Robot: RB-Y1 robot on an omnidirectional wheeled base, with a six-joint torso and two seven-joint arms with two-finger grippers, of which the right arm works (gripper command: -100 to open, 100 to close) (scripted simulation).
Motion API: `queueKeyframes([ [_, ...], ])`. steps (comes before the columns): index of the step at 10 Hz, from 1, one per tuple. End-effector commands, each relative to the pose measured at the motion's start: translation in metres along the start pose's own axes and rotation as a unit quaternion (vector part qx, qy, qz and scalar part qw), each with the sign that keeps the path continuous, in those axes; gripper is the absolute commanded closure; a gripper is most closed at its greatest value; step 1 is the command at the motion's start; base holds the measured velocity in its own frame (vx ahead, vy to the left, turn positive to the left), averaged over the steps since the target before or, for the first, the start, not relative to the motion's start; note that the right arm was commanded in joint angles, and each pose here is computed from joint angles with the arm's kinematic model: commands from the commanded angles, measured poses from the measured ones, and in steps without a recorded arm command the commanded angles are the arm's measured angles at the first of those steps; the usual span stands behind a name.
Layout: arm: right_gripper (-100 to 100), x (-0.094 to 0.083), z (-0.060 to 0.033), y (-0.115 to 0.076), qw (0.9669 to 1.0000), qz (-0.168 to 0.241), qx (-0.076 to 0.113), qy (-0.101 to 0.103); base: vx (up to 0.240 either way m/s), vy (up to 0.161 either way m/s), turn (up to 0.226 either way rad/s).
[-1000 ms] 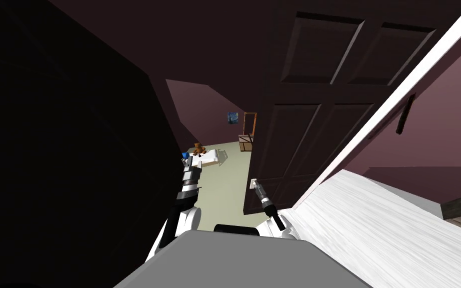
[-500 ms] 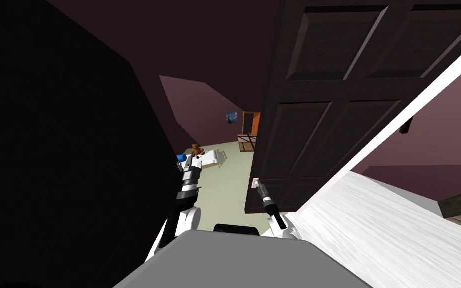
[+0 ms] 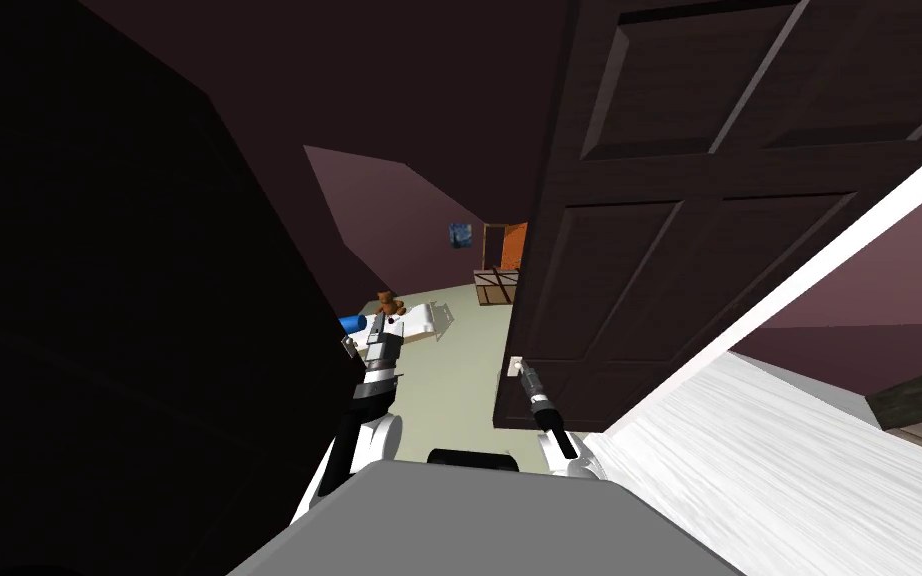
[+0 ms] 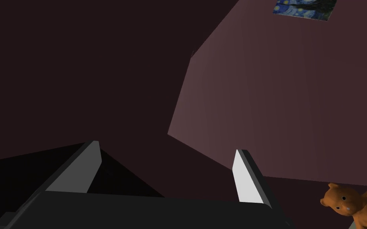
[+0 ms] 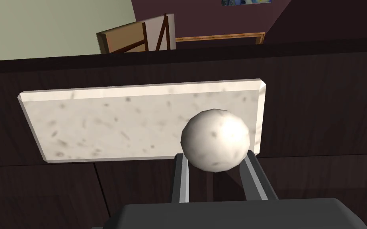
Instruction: Push the door open
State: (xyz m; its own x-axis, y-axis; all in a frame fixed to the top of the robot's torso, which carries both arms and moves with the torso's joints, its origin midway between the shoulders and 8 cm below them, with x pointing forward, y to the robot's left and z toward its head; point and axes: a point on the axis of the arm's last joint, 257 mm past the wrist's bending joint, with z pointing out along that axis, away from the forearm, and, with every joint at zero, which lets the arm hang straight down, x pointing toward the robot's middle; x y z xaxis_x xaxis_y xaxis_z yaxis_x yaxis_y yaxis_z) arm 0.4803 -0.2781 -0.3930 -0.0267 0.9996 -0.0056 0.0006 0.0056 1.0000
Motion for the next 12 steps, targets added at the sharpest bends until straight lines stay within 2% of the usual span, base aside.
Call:
queueKeyframes([
  [1, 100, -0.012, 0.0007, 0.003, 0.9999, -0.001, -0.002, -0.015, 0.194, 0.138, -0.073],
  [7, 100, -0.034, -0.0015, 0.001, 0.9987, 0.003, 0.0, -0.051, 0.186, 0.088, -0.047],
  [8, 100, -0.038, -0.0037, 0.0, 0.9987, 0.001, 0.002, -0.052, 0.078, 0.022, -0.031],
  [9, 100, -0.047, -0.0041, 0.002, 0.9981, 0.0, 0.0, -0.062, 0.126, 0.03, -0.044],
  [12, 100, -0.059, -0.0068, 0.002, 0.997, 0.0, 0.0, -0.077, 0.17, 0.054, -0.043],
])
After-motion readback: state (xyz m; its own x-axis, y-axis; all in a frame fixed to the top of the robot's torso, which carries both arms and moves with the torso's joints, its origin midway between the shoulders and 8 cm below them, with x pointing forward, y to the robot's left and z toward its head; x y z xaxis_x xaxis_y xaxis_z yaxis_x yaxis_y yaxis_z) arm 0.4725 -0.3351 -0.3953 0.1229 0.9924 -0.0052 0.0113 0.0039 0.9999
